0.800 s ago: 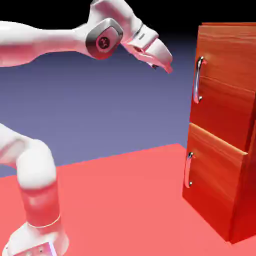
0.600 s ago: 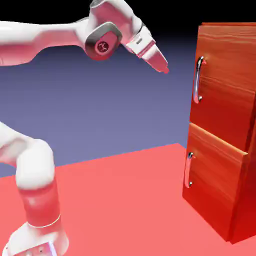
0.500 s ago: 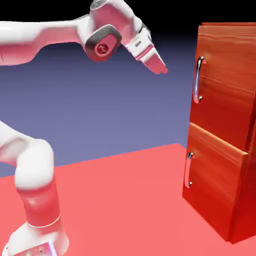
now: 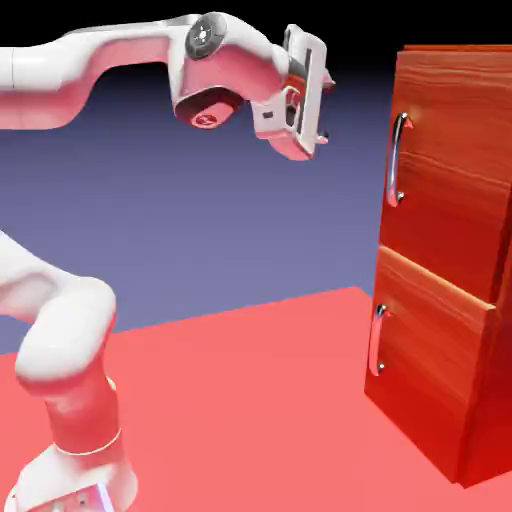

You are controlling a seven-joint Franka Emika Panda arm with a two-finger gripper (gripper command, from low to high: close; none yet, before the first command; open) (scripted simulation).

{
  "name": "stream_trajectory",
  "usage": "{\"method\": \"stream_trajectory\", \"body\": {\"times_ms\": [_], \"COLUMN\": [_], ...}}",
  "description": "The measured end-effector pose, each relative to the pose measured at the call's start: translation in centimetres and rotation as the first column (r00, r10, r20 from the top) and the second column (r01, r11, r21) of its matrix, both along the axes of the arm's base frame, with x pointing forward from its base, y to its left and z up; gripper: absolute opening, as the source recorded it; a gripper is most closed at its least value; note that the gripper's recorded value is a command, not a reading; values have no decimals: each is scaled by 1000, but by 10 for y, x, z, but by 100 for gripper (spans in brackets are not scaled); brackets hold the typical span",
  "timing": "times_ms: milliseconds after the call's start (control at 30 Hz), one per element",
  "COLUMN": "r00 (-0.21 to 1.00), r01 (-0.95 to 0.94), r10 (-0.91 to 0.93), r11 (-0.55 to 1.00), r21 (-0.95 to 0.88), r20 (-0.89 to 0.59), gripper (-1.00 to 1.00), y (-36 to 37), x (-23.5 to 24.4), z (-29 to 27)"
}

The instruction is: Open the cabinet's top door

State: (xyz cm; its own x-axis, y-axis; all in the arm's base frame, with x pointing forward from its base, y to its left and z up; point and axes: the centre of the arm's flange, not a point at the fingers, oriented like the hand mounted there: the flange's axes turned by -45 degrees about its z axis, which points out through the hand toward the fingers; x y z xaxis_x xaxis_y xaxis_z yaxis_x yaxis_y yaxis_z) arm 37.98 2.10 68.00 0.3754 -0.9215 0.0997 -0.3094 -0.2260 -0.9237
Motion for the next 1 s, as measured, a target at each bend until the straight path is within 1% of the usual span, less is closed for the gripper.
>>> {"method": "stream_trajectory", "body": {"times_ms": [200, 433, 567, 733, 867, 1000], "r00": [993, 970, 951, 923, 898, 873], "r01": [112, 224, 274, 316, 330, 325], "r10": [-114, -234, -289, -341, -365, -375], "r11": [951, 776, 625, 395, 188, -29], "r21": [287, 589, 731, 863, 925, 945], "r20": [-8, -61, -109, -182, -246, -311], "gripper": [100, 100, 100, 100, 100, 100], "y": [-3, -8, -12, -16, -20, -23], "x": [8, 16, 21, 27, 32, 36], "z": [-11, -30, -44, -64, -82, -101]}}
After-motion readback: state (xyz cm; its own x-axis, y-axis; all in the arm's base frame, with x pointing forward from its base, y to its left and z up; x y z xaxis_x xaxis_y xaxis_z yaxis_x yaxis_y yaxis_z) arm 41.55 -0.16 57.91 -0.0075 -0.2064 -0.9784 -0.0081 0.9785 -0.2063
